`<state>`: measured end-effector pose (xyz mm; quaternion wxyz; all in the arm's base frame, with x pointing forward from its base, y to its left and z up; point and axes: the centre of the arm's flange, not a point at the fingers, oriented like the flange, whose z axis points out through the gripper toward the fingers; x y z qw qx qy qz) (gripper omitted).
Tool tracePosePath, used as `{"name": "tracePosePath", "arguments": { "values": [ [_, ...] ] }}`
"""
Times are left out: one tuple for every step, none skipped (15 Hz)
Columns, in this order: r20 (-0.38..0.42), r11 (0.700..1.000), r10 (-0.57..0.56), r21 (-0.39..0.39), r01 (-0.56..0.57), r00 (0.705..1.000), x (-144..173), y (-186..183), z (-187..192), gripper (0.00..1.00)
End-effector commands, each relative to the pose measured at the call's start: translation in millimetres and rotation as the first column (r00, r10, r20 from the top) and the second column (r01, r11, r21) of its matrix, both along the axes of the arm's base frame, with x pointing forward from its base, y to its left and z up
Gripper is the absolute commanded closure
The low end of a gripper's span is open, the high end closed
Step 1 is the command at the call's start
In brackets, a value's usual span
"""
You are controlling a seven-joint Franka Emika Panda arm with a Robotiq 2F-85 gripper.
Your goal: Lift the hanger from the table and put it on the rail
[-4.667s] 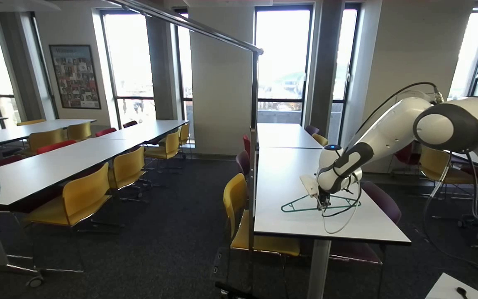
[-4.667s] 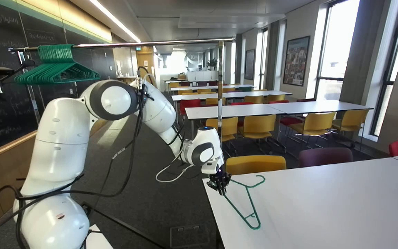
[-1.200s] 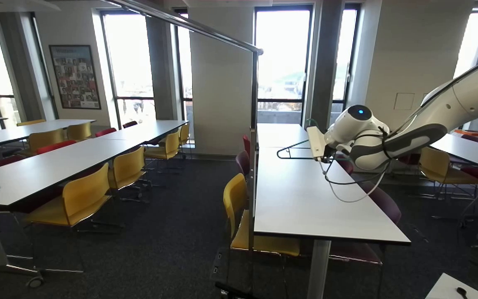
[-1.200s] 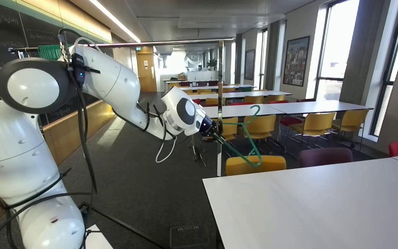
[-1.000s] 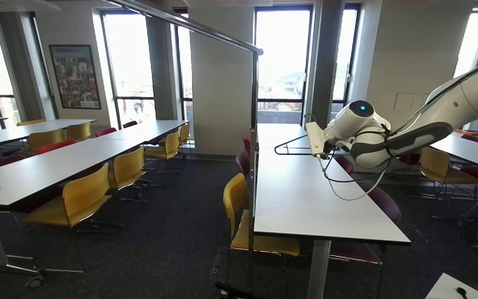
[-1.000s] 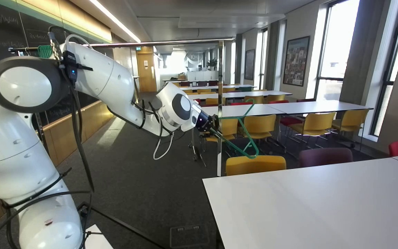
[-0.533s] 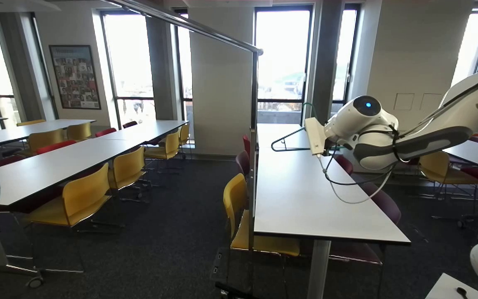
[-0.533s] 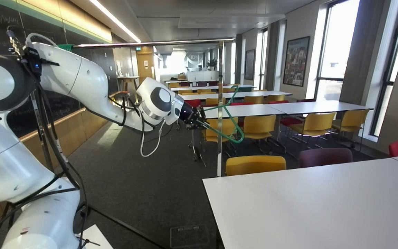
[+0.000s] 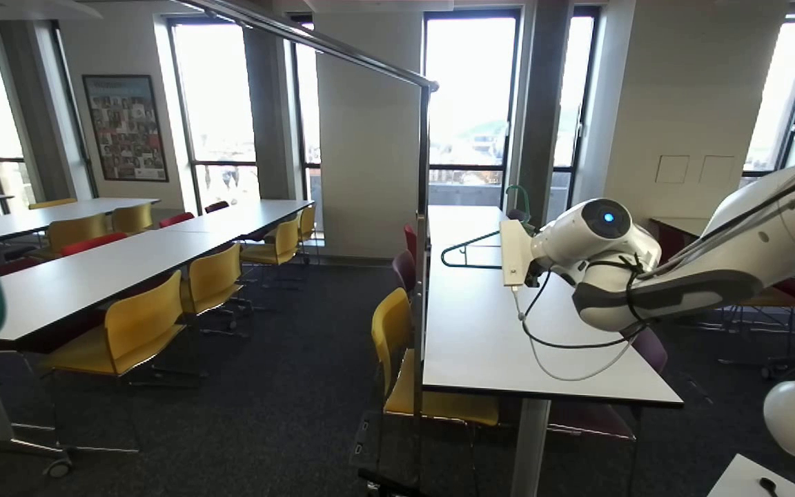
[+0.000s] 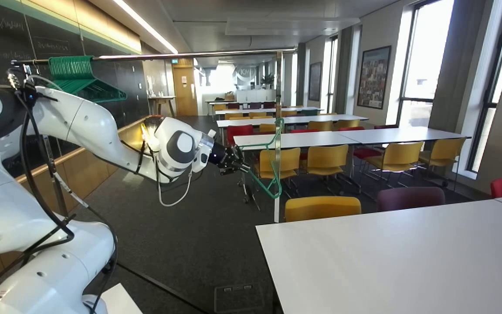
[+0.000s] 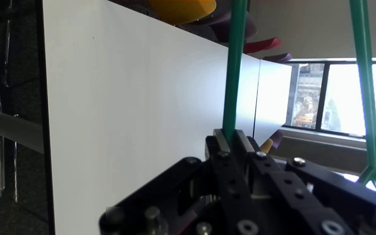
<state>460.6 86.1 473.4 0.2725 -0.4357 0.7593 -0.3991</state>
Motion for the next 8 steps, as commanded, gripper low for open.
{"name": "tracePosePath", "arguments": {
  "values": [
    [0.099,0.998,-0.061,-0.012,0.063,0.993,0.1,16.8,-21.8,0.98],
    [0.112,0.997,-0.073,-0.012,0.075,0.991,-0.2,19.8,-25.9,0.98],
    [0.124,0.996,-0.084,-0.013,0.086,0.989,0.3,23.1,-28.3,0.98],
    [0.132,0.995,-0.092,-0.017,0.095,0.987,0.8,25.6,-29.8,0.98],
    [0.129,0.994,-0.099,-0.022,0.103,0.987,1.9,28.2,-29.1,0.98],
    [0.13,0.994,-0.103,-0.027,0.108,0.986,3.0,30.1,-28.8,0.98],
    [0.133,0.994,-0.105,-0.029,0.11,0.986,2.1,32.3,-27.8,0.98],
    [0.127,0.994,-0.103,-0.035,0.108,0.986,1.9,33.9,-26.2,0.98]
  ]
}}
